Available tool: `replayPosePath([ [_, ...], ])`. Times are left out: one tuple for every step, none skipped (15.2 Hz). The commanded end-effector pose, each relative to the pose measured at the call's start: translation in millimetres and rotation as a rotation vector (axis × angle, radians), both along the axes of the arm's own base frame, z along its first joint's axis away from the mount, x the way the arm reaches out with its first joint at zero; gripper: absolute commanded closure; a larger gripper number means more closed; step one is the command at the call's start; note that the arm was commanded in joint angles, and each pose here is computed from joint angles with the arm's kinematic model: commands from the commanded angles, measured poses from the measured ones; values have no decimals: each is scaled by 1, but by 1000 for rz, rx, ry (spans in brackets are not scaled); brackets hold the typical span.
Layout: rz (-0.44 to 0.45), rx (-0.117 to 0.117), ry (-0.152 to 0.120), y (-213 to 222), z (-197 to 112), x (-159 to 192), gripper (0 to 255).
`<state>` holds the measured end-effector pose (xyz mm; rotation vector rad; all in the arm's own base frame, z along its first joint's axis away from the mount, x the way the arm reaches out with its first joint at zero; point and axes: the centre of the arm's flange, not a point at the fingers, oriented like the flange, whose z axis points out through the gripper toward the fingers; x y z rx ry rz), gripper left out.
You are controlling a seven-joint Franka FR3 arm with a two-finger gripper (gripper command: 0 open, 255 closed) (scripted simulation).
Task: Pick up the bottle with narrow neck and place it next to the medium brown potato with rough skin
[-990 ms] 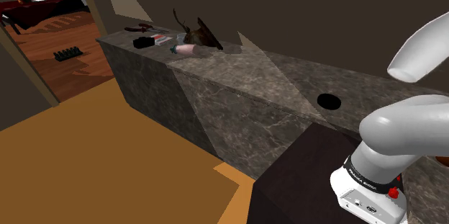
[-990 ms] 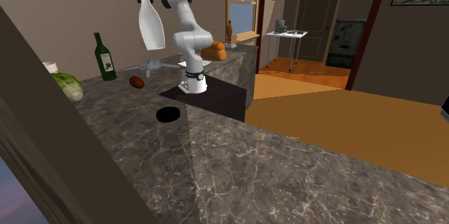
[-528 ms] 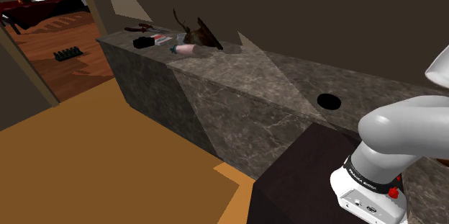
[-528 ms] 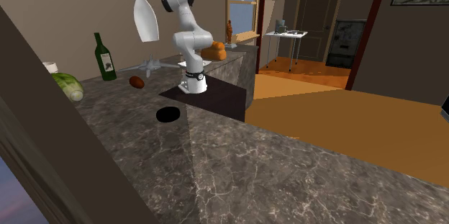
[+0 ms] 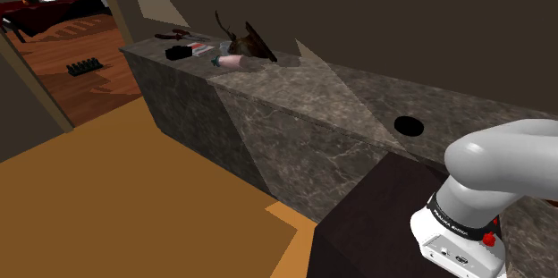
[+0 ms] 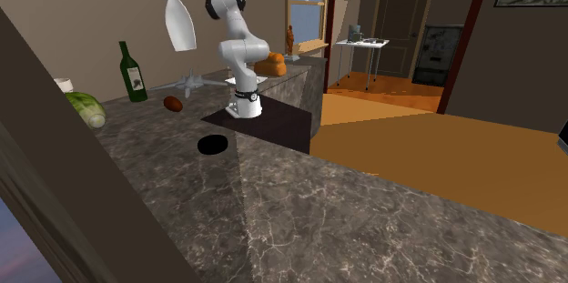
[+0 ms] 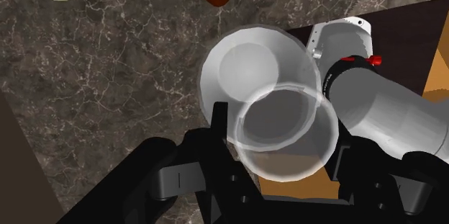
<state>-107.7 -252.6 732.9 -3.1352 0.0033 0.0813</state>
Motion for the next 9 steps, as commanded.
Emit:
replayPosePath([
  [0, 0, 0, 1, -10, -1, 255],
  [0, 0, 0, 1, -15, -1, 255],
  [0, 0, 0, 1, -20, -1, 255],
  [0, 0, 0, 1, -26, -1, 255],
  [0, 0, 0, 1, -31, -1, 255],
  [0, 0, 0, 1, -36, -1, 255],
  [0, 0, 0, 1, -41, -1, 255],
  [0, 0, 0, 1, -47, -1, 255],
  [0, 0, 0, 1, -52, -1, 255],
])
